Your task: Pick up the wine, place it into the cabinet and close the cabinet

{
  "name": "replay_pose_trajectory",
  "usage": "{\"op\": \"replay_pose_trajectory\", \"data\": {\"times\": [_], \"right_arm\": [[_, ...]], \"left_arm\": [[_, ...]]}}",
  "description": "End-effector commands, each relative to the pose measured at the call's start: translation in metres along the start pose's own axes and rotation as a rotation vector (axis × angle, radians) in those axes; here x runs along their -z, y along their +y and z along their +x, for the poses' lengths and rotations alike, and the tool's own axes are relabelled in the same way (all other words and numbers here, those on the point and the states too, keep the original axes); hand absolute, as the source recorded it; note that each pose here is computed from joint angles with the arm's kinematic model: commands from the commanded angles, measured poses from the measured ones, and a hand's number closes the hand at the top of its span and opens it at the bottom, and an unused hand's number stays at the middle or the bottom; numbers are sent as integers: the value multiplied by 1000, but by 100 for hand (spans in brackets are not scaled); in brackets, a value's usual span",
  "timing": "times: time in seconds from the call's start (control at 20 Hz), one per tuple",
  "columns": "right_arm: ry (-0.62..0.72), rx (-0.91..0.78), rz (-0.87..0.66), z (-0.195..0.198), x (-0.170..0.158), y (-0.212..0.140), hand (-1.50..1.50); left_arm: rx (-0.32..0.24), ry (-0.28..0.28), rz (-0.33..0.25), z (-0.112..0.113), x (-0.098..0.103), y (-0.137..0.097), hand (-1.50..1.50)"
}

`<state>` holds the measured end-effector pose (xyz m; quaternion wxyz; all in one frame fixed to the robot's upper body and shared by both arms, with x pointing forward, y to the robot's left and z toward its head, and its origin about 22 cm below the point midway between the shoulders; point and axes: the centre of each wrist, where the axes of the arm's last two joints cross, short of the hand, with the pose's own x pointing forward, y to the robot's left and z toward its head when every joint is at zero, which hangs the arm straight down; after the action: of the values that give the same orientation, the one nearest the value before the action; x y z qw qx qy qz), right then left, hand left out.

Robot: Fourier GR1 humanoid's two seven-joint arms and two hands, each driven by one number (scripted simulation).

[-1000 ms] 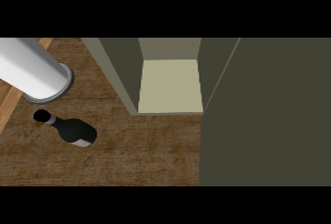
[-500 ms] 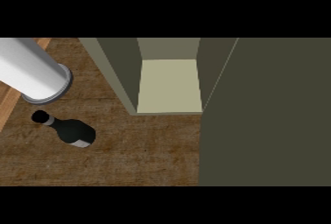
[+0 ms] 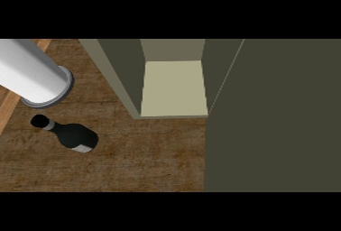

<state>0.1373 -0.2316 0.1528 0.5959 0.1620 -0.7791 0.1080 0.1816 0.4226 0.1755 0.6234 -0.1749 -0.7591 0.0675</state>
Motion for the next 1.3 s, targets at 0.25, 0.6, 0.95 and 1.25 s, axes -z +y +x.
{"op": "replay_pose_trajectory", "data": {"times": [0.25,0.6,0.95,1.25], "right_arm": [[-79,56,35,31,-24,2,-150],[-95,57,50,29,-18,-1,-150],[-70,50,57,25,-19,-6,-150],[-88,61,48,20,-27,-3,-150]], "left_arm": [[50,74,-9,-65,18,33,-150],[80,91,58,-114,37,35,-150],[163,80,142,-139,52,52,-150],[157,133,127,-186,29,74,-150]]}}
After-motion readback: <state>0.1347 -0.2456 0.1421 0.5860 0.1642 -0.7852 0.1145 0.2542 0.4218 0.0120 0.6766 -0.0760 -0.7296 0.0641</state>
